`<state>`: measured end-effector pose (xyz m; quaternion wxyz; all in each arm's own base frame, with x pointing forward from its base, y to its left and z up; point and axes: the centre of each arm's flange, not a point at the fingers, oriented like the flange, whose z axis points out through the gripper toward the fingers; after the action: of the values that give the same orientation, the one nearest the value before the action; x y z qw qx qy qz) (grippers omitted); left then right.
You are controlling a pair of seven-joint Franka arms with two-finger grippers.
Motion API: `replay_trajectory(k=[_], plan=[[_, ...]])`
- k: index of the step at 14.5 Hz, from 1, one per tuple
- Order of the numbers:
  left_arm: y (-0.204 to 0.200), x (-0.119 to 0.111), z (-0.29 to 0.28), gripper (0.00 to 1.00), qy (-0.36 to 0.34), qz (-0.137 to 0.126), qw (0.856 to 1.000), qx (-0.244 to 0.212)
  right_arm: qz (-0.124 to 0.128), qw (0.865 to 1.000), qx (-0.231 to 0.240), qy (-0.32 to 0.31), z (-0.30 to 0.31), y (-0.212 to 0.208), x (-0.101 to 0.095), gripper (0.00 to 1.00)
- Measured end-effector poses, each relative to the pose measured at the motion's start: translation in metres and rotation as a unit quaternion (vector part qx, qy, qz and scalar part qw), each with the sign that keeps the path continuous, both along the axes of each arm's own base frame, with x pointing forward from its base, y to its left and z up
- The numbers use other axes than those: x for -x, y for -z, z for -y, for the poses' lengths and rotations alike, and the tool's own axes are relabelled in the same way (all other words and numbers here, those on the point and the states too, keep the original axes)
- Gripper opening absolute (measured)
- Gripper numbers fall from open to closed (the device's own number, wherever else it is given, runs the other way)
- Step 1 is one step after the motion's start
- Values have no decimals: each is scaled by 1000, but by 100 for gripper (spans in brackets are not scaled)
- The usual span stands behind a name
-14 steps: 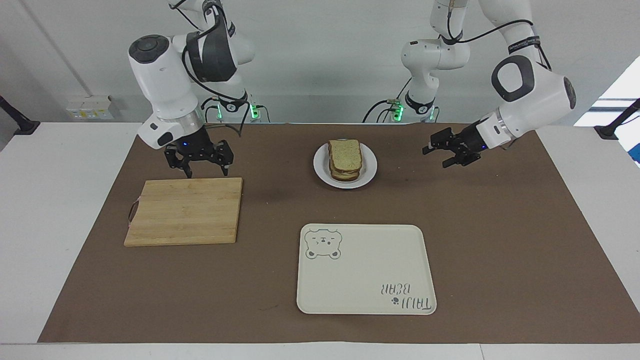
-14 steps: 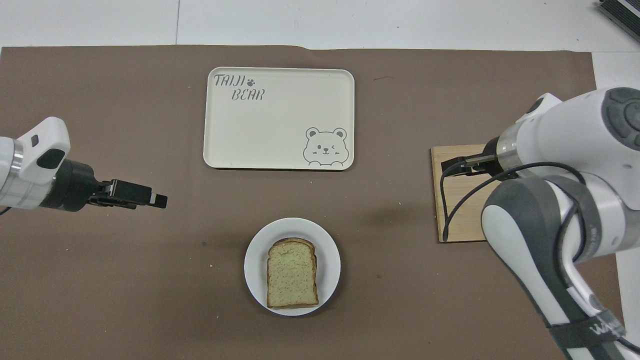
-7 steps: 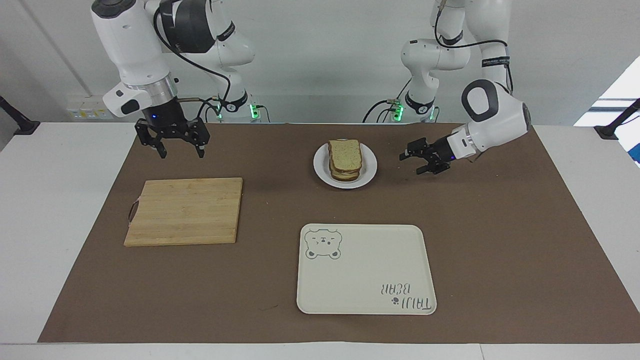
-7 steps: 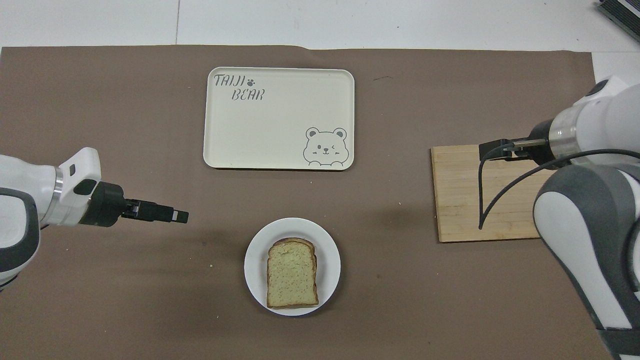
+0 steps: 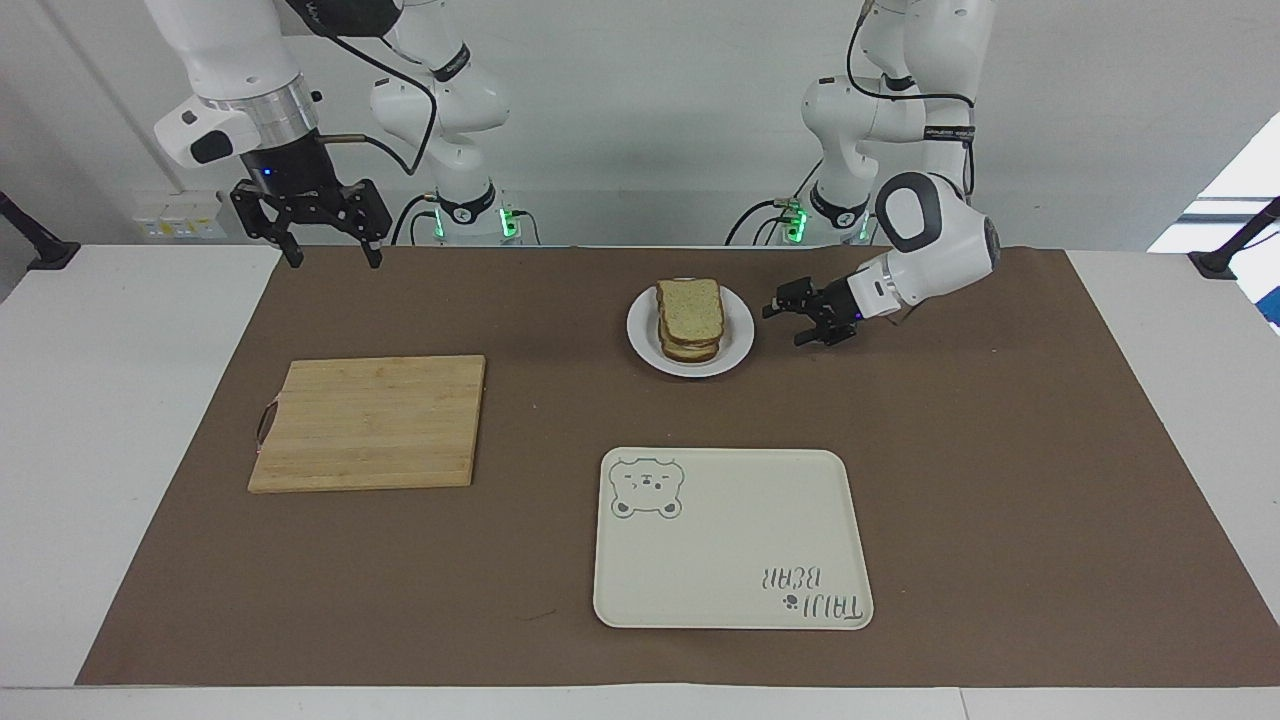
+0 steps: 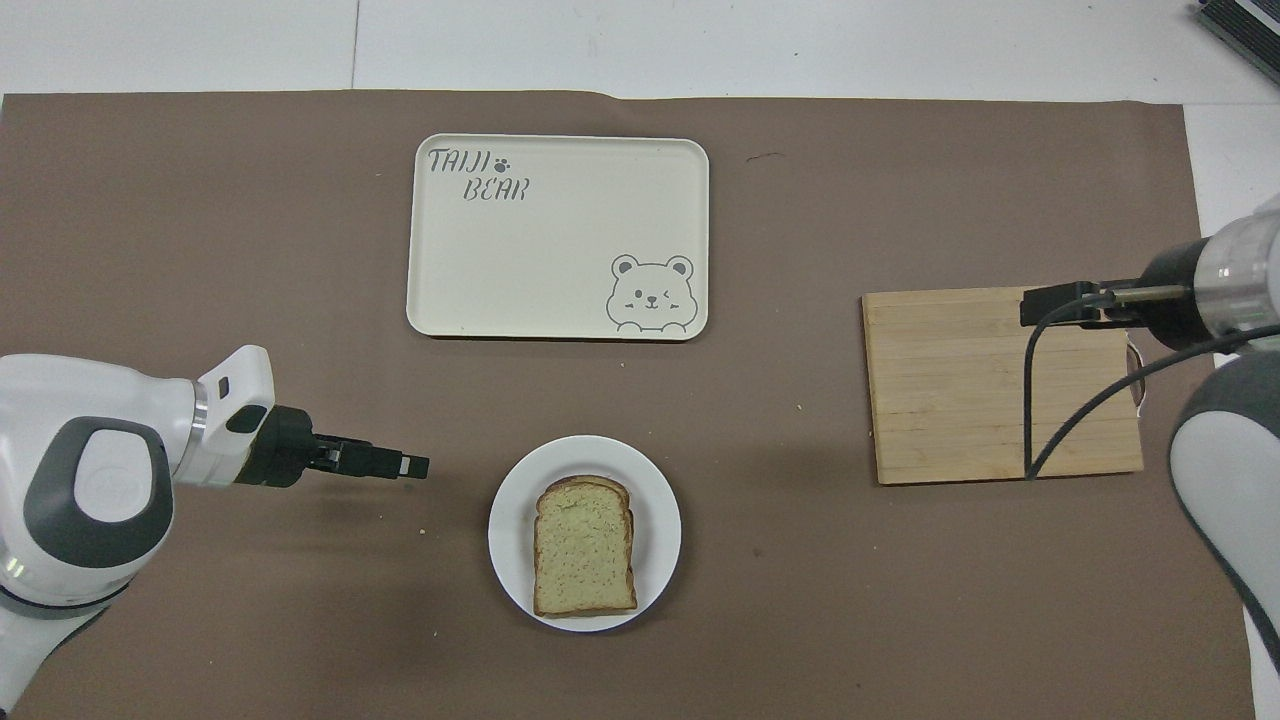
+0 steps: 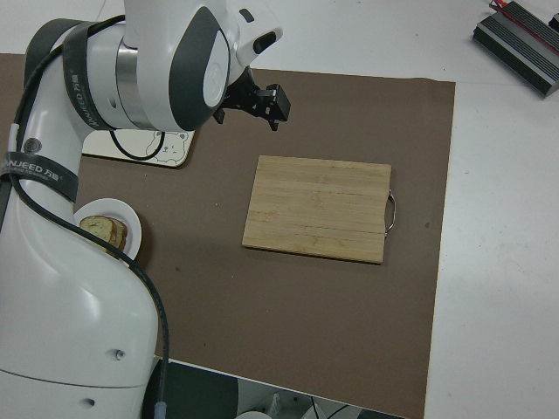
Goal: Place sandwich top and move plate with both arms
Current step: 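Withdraw the right gripper while the left gripper reaches toward the plate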
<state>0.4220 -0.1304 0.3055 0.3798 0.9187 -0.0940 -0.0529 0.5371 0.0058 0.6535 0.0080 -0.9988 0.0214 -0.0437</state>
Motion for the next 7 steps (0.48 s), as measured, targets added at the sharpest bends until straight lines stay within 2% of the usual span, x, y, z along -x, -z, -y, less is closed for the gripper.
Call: replay_trajectory(k=[4, 7], plan=[[12, 15, 10, 85, -7, -4, 1000, 22, -12, 1000, 1, 2, 3, -21, 9, 100], [18, 21, 13, 83, -14, -1, 999, 41, -5, 1000, 0, 12, 14, -32, 15, 100]])
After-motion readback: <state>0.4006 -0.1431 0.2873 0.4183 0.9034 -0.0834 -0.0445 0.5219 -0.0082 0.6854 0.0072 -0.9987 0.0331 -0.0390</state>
